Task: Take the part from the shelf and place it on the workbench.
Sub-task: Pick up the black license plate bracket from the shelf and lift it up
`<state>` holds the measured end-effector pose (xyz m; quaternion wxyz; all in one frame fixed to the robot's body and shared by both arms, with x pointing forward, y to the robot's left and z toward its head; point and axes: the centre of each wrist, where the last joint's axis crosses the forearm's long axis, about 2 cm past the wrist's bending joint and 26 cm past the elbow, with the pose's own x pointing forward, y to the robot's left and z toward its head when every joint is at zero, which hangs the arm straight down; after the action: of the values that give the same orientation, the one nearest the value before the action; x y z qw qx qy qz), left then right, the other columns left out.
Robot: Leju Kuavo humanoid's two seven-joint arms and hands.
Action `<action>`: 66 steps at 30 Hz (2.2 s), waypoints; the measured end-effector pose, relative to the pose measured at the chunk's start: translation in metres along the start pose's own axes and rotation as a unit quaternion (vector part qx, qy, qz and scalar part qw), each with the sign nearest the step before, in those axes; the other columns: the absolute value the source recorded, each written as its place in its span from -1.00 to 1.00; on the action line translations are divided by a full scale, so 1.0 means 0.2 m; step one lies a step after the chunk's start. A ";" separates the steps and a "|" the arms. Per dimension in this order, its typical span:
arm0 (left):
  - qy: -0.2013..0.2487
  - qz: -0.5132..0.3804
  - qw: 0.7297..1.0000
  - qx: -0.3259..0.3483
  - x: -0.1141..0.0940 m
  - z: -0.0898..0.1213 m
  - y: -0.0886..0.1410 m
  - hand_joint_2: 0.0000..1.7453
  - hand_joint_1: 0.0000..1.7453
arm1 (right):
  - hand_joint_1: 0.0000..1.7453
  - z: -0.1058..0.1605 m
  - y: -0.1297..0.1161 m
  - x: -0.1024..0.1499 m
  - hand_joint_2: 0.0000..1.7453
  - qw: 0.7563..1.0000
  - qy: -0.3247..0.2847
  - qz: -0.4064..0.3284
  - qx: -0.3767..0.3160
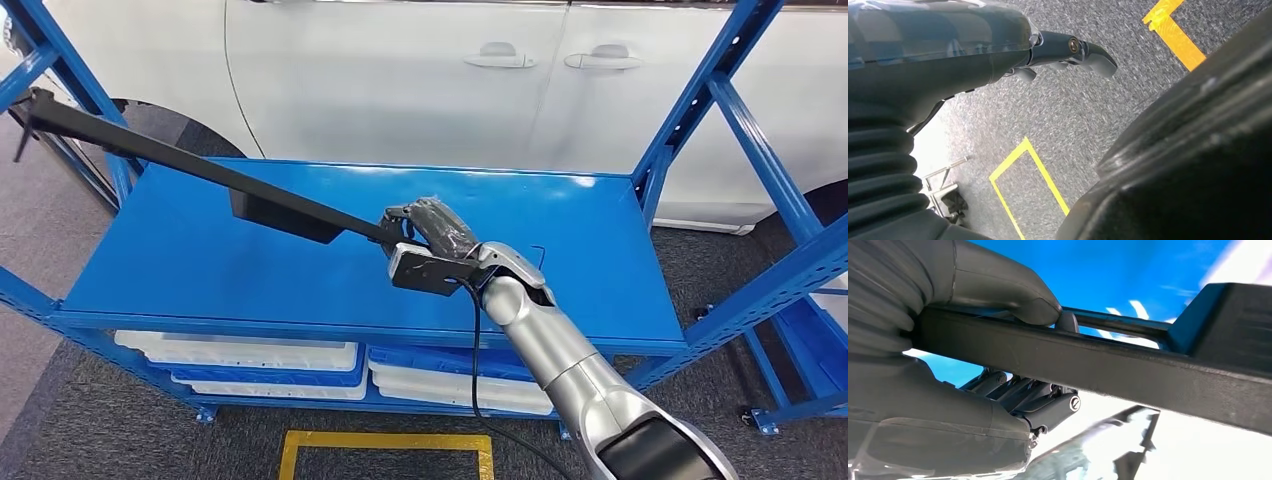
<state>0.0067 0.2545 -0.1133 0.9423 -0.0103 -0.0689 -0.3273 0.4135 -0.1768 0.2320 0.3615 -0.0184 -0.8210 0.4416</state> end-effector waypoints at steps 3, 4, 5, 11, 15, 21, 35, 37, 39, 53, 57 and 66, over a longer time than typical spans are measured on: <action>-0.001 0.003 1.000 0.000 0.00 0.00 0.00 -1.00 -1.00 | 0.66 -0.03 -0.05 0.06 1.00 0.999 -0.029 -0.003 -0.015; -0.001 0.003 1.000 0.000 0.00 0.00 -0.01 -1.00 -1.00 | 0.66 -0.03 -0.06 0.07 1.00 0.999 -0.036 -0.001 -0.018; -0.001 0.003 1.000 0.001 0.00 0.00 -0.01 -1.00 -1.00 | 0.67 -0.03 -0.07 0.08 1.00 0.999 -0.042 -0.002 -0.020; -0.004 0.008 1.000 0.004 -0.01 0.00 0.00 -1.00 -1.00 | 0.56 -0.09 -0.18 0.20 1.00 0.992 -0.104 -0.064 -0.033; -0.010 0.015 1.000 0.011 -0.02 0.00 0.00 -1.00 -1.00 | 0.54 -0.10 -0.26 0.28 1.00 0.970 -0.157 -0.180 -0.031; 0.003 0.028 0.999 0.017 -0.02 0.00 -0.02 1.00 -1.00 | 0.45 -0.06 -0.32 0.40 1.00 0.909 -0.240 -0.340 -0.020; -0.017 0.072 0.996 0.044 0.06 0.00 0.00 1.00 -1.00 | 0.47 0.14 -0.30 0.62 1.00 0.844 -0.339 -0.415 0.025; -0.021 0.074 0.996 0.046 0.07 0.00 0.01 1.00 -1.00 | 0.46 0.17 -0.29 0.63 1.00 0.844 -0.344 -0.410 0.027; -0.026 0.076 0.996 0.048 0.08 0.00 0.02 1.00 -1.00 | 0.46 0.19 -0.27 0.65 1.00 0.844 -0.350 -0.405 0.030; -0.036 0.073 0.996 0.044 0.12 -0.01 0.04 1.00 -1.00 | 0.50 0.29 -0.23 0.69 1.00 0.847 -0.345 -0.403 0.028; -0.037 0.073 0.996 0.042 0.13 -0.01 0.04 1.00 -1.00 | 0.50 0.30 -0.23 0.68 1.00 0.849 -0.343 -0.401 0.030; -0.037 0.069 0.996 0.042 0.13 -0.01 0.04 1.00 -1.00 | 0.50 0.32 -0.22 0.67 1.00 0.851 -0.337 -0.401 0.031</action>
<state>0.0326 0.2448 -0.1106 0.9591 0.0129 -0.1164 -0.2576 0.2891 -0.2032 0.3198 0.2088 0.4740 -0.8142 0.2625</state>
